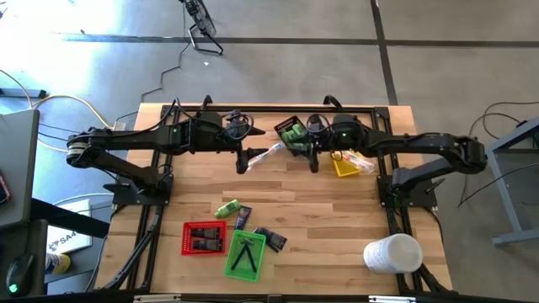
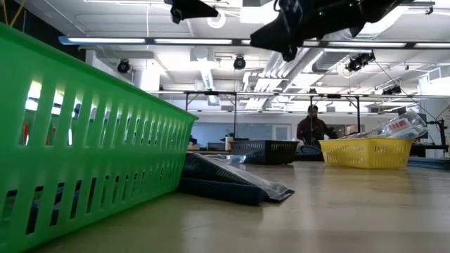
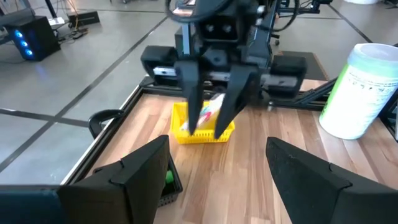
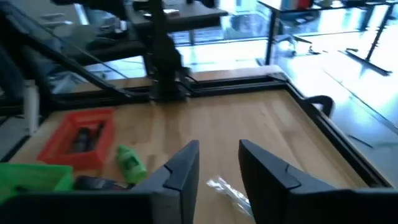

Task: Pick & Place Travel size toiletries
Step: Put the blue toothbrush into the yellow bin

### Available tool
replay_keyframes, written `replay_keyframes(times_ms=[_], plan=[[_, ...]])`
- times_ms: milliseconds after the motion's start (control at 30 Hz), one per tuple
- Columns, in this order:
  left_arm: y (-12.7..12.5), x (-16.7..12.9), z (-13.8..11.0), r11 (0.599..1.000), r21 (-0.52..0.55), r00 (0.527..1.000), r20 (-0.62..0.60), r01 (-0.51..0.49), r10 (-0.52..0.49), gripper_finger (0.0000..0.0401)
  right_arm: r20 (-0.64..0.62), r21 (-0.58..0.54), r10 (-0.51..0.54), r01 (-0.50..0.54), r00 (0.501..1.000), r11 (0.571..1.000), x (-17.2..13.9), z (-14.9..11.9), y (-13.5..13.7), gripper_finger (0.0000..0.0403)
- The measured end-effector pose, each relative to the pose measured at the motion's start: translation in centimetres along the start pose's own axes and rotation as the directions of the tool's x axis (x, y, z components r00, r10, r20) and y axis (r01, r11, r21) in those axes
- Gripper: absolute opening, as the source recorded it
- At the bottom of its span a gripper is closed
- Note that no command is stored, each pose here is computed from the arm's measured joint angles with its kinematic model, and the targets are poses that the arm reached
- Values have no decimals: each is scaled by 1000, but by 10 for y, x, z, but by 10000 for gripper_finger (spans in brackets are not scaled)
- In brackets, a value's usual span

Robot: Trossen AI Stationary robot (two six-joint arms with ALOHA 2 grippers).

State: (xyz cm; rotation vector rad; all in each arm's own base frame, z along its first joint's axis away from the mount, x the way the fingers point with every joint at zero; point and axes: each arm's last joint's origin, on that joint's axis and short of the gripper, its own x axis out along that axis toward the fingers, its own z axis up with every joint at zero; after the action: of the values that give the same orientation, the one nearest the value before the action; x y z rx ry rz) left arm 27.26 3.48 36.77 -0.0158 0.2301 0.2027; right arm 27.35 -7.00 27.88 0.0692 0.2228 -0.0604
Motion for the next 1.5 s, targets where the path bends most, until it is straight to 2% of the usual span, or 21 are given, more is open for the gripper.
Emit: replay_keyframes(times_ms=[133, 333, 500, 633, 767, 900, 1067, 1133, 1267, 1400, 1500], plan=[[0, 0, -2, 1000, 1, 1000, -16, 0, 0, 264, 11, -23, 58, -58, 998, 998, -4, 3, 4, 86], [0, 0, -5, 1000, 4, 999, -52, -4, 5, 264, 5, -22, 80, -79, 997, 997, -6, 4, 5, 72], [1, -1, -15, 999, 14, 988, -150, -44, 45, 264, 1, -21, 81, -81, 997, 996, -6, 3, 5, 73], [4, 0, -27, 988, -31, 954, -268, -149, 136, 264, -1, -21, 81, -81, 997, 996, -6, 3, 5, 74], [7, 9, -42, 953, -61, 897, -361, -297, 256, 264, 0, -20, 81, -81, 997, 996, -6, 3, 5, 74], [7, 28, -57, 935, -58, 858, -420, -351, 296, 264, 2, -21, 82, -82, 997, 996, -6, 3, 5, 74], [5, 48, -79, 925, -35, 802, -511, -378, 309, 264, -5, -19, 82, -82, 997, 996, -6, 3, 5, 74], [8, 50, -88, 921, -6, 762, -564, -389, 318, 264, -11, -17, 82, -82, 997, 996, -6, 2, 5, 74], [16, 57, -100, 913, 11, 723, -607, -407, 330, 264, -18, -15, 82, -82, 996, 996, -6, 1, 5, 74], [32, 61, -118, 916, -38, 717, -636, -399, 286, 264, -22, -14, 82, -82, 996, 997, -6, 1, 5, 74], [45, 64, -135, 922, -122, 759, -612, -366, 220, 264, -26, -13, 82, -83, 996, 997, -6, 0, 5, 74]])
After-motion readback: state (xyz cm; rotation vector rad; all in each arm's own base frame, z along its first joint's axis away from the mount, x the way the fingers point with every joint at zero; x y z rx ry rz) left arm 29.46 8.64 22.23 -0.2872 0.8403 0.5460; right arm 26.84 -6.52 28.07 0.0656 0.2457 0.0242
